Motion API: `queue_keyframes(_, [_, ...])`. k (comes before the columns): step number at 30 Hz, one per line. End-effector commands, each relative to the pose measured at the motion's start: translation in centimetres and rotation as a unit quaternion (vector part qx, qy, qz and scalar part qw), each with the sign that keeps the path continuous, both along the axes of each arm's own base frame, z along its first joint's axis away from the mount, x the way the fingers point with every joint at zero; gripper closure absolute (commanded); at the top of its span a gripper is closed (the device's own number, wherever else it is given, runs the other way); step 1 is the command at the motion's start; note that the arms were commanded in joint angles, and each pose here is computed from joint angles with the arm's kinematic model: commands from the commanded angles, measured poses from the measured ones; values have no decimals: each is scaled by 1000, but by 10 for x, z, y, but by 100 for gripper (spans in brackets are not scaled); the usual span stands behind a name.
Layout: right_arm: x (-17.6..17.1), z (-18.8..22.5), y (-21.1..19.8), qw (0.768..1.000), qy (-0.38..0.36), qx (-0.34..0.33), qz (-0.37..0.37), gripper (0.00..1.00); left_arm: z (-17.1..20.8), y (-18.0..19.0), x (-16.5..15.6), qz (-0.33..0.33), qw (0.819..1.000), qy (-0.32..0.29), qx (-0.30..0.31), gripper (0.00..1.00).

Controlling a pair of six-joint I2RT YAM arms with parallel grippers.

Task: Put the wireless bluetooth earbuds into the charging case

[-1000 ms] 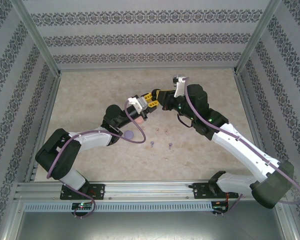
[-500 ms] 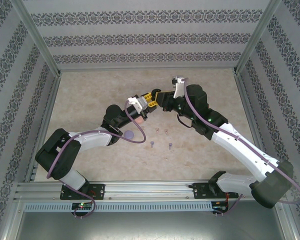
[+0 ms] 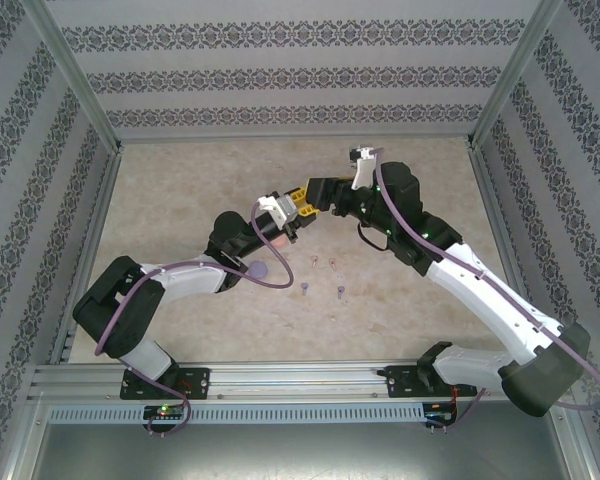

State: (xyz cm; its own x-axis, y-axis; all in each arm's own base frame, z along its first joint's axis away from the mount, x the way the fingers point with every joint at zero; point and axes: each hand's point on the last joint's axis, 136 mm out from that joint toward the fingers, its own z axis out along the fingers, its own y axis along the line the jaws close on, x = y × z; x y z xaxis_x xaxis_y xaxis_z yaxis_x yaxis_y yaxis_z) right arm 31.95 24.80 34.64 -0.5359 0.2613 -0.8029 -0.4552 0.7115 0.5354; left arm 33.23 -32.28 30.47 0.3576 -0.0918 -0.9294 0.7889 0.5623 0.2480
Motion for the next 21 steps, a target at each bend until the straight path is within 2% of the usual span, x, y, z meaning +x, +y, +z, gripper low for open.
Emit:
queue_keyframes(1, [-3, 27, -18, 999, -22, 17, -27, 26, 15, -4, -7, -13, 999, -20, -25, 100])
queue_keyframes(5, [-1, 30, -36, 998, -13, 19, -52, 25, 12, -4, -7, -13, 1000, -15, -22, 100])
queue_keyframes(7, [4, 23, -40, 998, 11, 9, -56, 28, 8, -5, -8, -17, 1000, -10, -16, 100])
queue_keyframes(15, [27, -11, -19, 991, 125, -43, 8, 71, -13, -12, -16, -47, 998, 15, 25, 100])
queue_keyframes(18, [34, -24, -5, 986, 156, -51, 36, 81, -18, -14, -19, -56, 998, 22, 33, 100])
queue_keyframes(21, [36, -38, 4, 980, 181, -61, 55, 86, -21, -14, -20, -59, 997, 27, 37, 100])
